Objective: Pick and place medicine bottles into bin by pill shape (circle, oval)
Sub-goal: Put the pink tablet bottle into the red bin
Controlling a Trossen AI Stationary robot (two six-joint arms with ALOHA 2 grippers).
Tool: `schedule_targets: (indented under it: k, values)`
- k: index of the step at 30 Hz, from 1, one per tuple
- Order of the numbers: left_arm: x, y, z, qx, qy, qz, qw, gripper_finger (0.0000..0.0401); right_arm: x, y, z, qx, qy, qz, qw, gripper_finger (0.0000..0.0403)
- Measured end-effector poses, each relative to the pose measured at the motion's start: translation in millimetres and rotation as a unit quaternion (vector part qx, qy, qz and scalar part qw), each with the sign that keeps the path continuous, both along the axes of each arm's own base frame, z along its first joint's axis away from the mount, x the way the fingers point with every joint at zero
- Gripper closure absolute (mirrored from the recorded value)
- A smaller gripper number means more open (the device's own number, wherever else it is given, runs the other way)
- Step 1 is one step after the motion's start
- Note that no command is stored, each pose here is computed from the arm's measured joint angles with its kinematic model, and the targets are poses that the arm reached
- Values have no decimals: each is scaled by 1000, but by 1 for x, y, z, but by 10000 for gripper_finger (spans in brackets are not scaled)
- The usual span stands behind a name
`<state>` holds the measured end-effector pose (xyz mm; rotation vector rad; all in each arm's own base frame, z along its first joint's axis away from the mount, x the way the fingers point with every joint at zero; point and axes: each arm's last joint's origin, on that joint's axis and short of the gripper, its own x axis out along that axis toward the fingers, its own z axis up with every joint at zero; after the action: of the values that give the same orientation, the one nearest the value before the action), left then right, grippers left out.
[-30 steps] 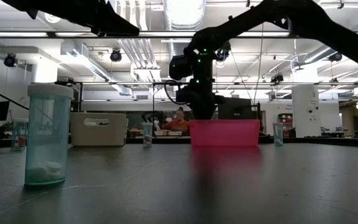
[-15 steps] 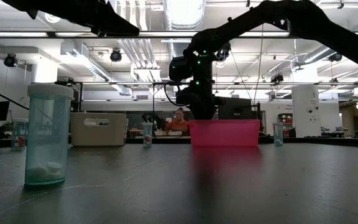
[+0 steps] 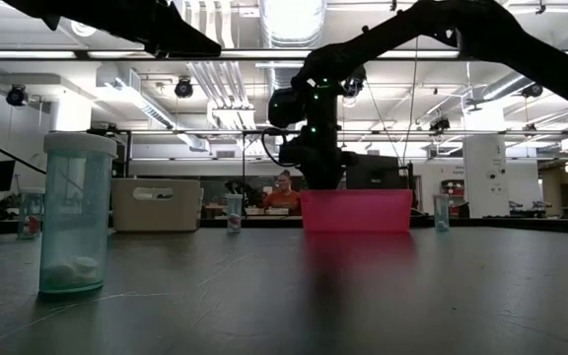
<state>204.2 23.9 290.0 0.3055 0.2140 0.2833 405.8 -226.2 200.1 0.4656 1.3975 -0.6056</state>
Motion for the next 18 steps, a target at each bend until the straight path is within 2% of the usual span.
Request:
schedule_targets:
  k: [8,18]
  values:
    - [0,0,0,0,0,0,1000,239,-1,0,3,-5,-1,6,1000,267]
    - [0,0,0,0,0,0,1000,239,-2,1,10,-8,-7,5,1000,194]
